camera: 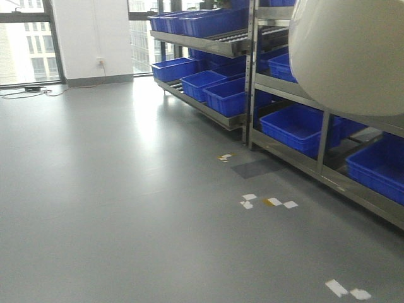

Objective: Move white bin to right shelf second layer
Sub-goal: 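Drive the base along the racks toward the windows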

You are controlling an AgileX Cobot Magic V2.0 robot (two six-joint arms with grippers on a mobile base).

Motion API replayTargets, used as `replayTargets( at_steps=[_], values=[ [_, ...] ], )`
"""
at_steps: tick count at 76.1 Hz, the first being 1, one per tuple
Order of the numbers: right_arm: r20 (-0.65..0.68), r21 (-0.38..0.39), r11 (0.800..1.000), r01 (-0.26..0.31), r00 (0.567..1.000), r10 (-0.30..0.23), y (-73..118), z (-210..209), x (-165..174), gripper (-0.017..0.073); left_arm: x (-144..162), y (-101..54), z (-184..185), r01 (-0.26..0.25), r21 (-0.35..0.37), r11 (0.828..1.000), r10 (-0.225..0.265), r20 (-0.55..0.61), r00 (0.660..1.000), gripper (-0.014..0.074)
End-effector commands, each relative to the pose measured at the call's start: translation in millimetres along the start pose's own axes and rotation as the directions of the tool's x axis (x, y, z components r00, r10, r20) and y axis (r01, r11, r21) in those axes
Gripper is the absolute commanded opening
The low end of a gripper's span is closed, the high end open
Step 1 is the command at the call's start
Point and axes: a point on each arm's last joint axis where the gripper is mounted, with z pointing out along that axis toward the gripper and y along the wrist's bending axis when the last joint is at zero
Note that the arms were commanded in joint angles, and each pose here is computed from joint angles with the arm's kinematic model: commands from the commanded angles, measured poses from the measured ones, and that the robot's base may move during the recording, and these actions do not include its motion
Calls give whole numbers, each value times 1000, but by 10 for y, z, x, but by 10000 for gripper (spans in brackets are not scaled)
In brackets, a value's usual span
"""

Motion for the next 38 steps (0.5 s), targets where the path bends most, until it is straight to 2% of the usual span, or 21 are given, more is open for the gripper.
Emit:
replayTargets(
  at_steps=[1,38],
  values=[
    [137,-19,1000,9,991,-6,19,-54,-195,55,36,-5,10,5,3,1000,-5,65,998,85],
    [137,-19,1000,9,991,-6,19,-54,-195,55,36,-5,10,5,3,1000,-5,65,998,85]
  ],
)
